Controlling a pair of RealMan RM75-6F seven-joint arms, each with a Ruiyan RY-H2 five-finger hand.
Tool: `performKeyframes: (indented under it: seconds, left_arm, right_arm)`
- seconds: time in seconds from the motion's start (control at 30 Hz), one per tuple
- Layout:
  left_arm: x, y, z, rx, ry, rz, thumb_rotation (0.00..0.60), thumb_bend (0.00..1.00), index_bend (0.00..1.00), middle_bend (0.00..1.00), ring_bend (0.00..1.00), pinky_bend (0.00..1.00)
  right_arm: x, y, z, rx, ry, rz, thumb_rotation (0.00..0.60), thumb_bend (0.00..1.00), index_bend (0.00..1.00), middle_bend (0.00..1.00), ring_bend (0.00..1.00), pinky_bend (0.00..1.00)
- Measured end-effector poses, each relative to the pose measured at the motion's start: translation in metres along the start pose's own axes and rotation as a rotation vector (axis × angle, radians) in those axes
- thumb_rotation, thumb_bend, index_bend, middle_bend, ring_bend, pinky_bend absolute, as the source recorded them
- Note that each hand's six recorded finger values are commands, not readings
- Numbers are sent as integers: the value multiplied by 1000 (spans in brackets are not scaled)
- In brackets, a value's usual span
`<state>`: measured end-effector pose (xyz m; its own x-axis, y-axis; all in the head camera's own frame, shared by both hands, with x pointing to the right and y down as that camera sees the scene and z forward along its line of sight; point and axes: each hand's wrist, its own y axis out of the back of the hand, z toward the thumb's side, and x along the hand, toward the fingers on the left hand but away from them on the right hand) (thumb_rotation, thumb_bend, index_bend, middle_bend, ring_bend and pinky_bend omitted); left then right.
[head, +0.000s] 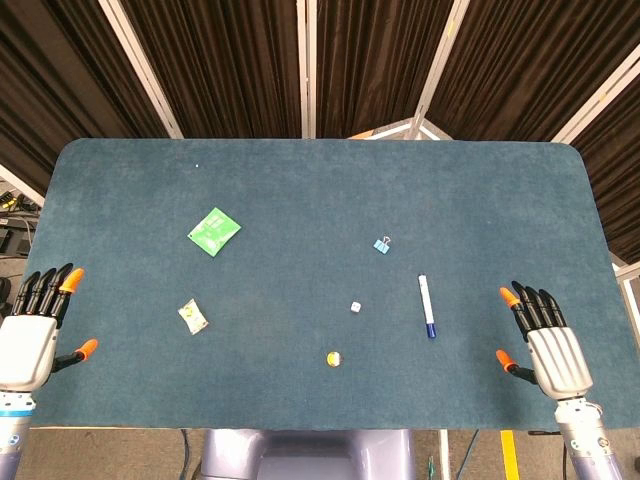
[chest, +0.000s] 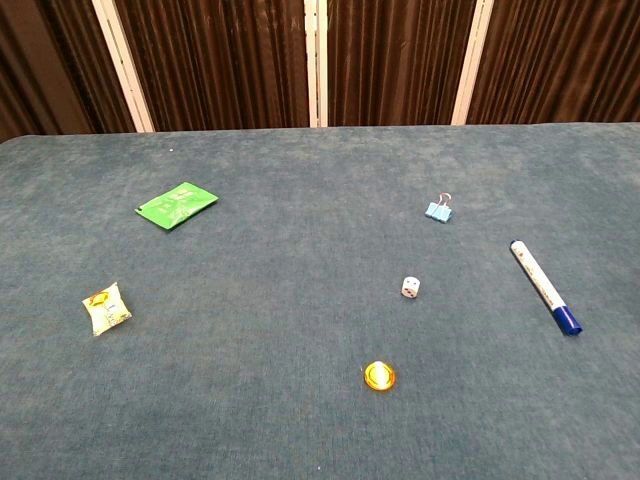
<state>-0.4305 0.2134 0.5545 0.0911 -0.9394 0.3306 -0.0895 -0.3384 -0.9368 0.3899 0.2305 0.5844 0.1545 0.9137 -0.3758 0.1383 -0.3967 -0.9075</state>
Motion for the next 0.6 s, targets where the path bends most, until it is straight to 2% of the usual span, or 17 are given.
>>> performKeyframes:
  seconds: [0.33,0.6]
  left_arm:
    - [0,1,-1,-3,1,2,600,0,0,0,0,0]
    - [3,2,-5,-8,13,5,600,0,0,0,0,0]
  right_arm:
    - [0,-4,2,8,3,14,600,159,36,0,0,0]
    - [-10,-6,18,-19,34,24,600,158,140,0,0,0]
